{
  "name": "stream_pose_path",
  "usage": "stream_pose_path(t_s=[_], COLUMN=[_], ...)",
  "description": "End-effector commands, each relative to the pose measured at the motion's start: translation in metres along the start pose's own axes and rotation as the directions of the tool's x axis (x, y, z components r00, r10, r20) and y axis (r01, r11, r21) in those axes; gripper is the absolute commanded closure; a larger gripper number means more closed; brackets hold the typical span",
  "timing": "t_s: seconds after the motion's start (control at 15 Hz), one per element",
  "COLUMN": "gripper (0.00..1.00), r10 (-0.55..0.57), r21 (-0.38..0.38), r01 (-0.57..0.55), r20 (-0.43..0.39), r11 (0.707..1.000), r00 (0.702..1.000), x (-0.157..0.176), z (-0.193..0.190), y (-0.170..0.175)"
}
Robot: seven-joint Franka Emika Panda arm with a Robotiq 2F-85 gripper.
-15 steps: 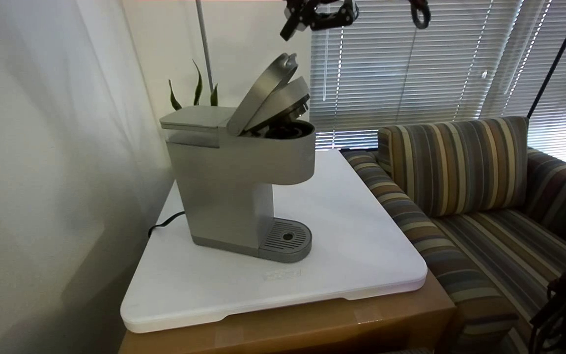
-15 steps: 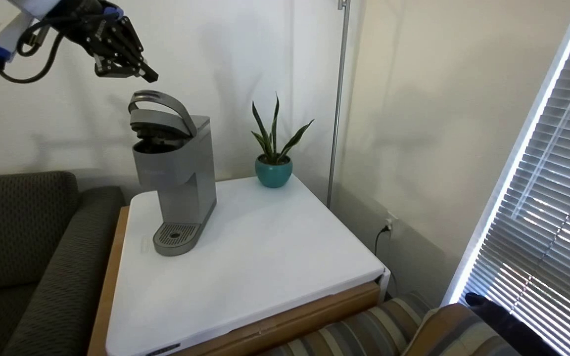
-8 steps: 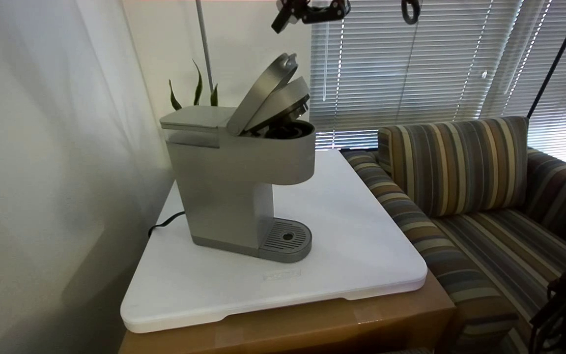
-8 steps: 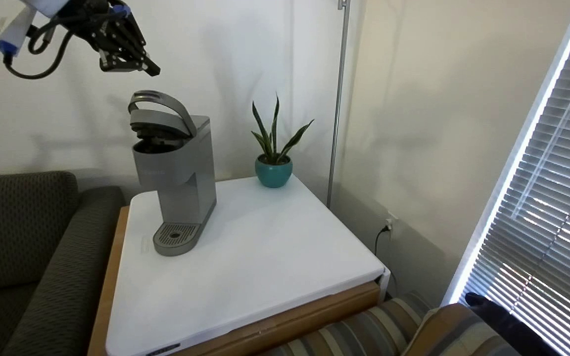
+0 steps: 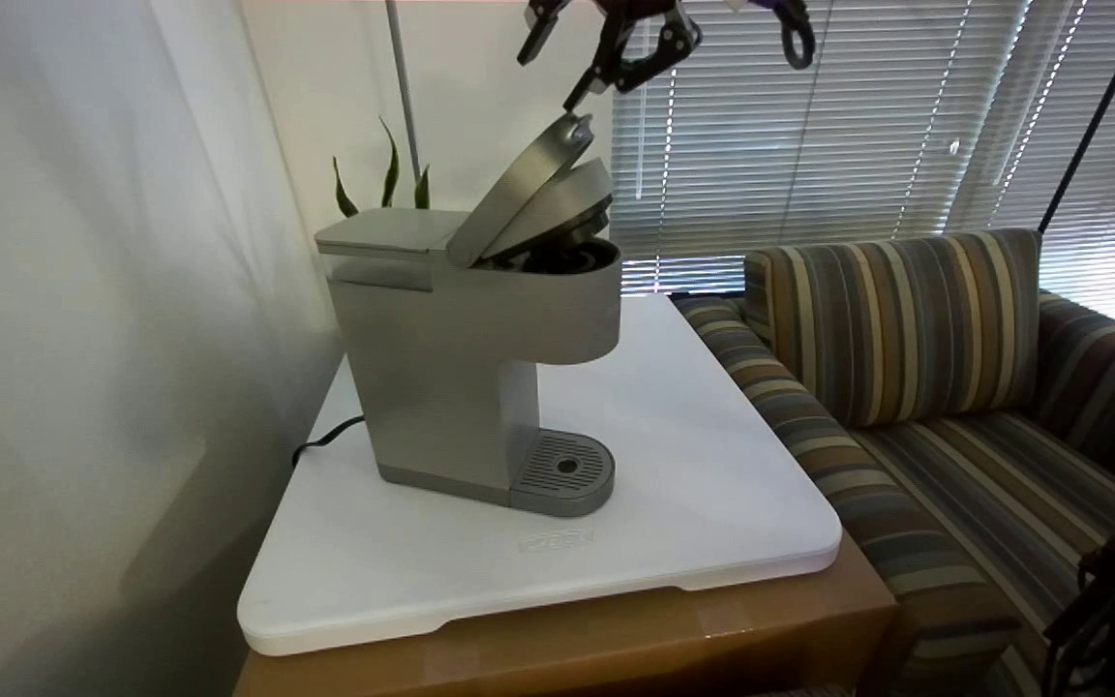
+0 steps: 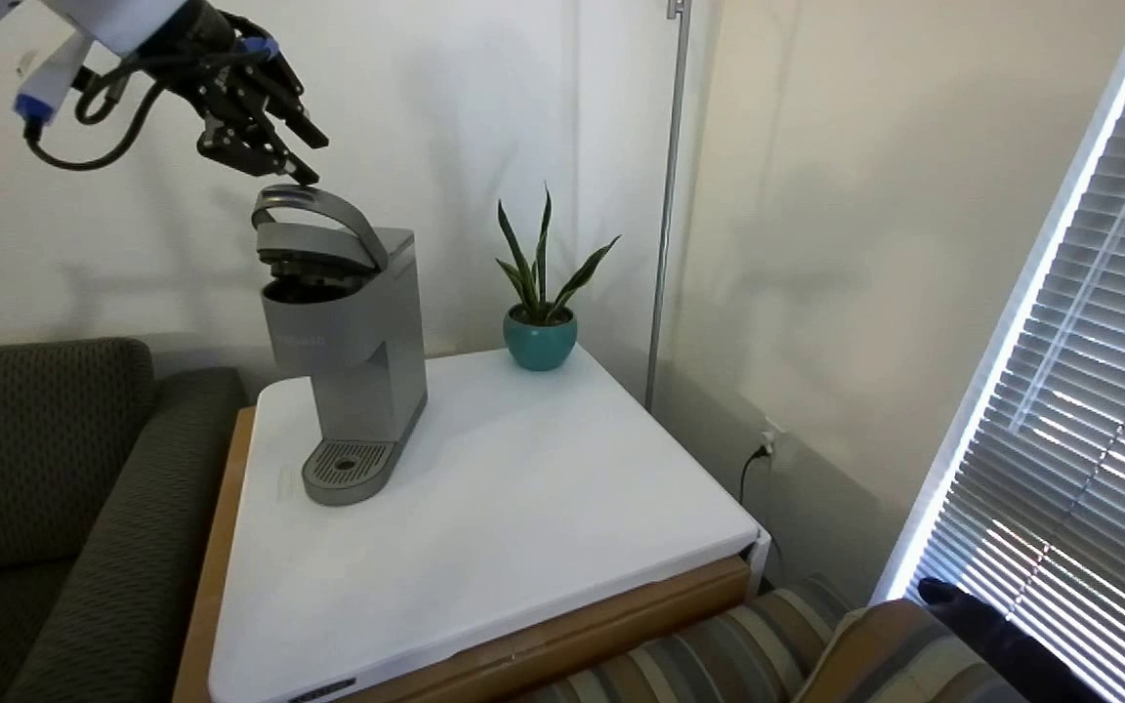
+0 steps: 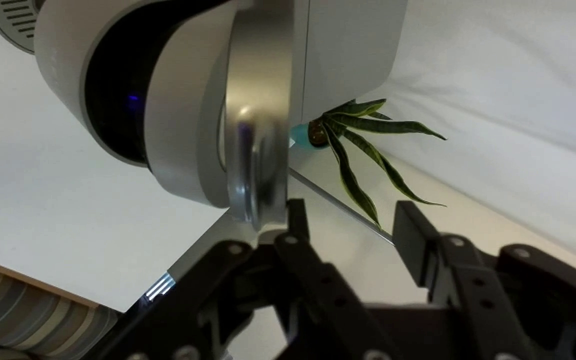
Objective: Open the grey coffee maker
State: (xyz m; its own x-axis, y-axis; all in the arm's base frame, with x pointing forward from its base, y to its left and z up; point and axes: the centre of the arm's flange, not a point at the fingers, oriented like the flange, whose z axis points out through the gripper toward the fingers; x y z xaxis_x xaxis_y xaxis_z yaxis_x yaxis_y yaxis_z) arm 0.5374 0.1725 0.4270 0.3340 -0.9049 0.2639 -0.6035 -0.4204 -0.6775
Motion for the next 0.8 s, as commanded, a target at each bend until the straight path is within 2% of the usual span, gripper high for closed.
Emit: stream_pose_path(t_s=[0.0,0.2,0.47,0.73], gripper=[0.21,0.02,0.0,0.0], r10=[-0.008,-0.001,-0.033,-0.066], r21=[-0.014,-0.067,-0.229,-0.326], r01=[0.008,0.0,0.033,0.07], r20=[-0.011,-0.013,0.005,0.025], r11=[1.0,0.998,0.973,0.943], r00=[1.0,1.0,0.999,0.998], x=[0.004,0.01,0.011,0.019], z=[-0.007,-0.022,-0.04,-0.069], y=[-0.004,-0.014,-0.03,-0.049])
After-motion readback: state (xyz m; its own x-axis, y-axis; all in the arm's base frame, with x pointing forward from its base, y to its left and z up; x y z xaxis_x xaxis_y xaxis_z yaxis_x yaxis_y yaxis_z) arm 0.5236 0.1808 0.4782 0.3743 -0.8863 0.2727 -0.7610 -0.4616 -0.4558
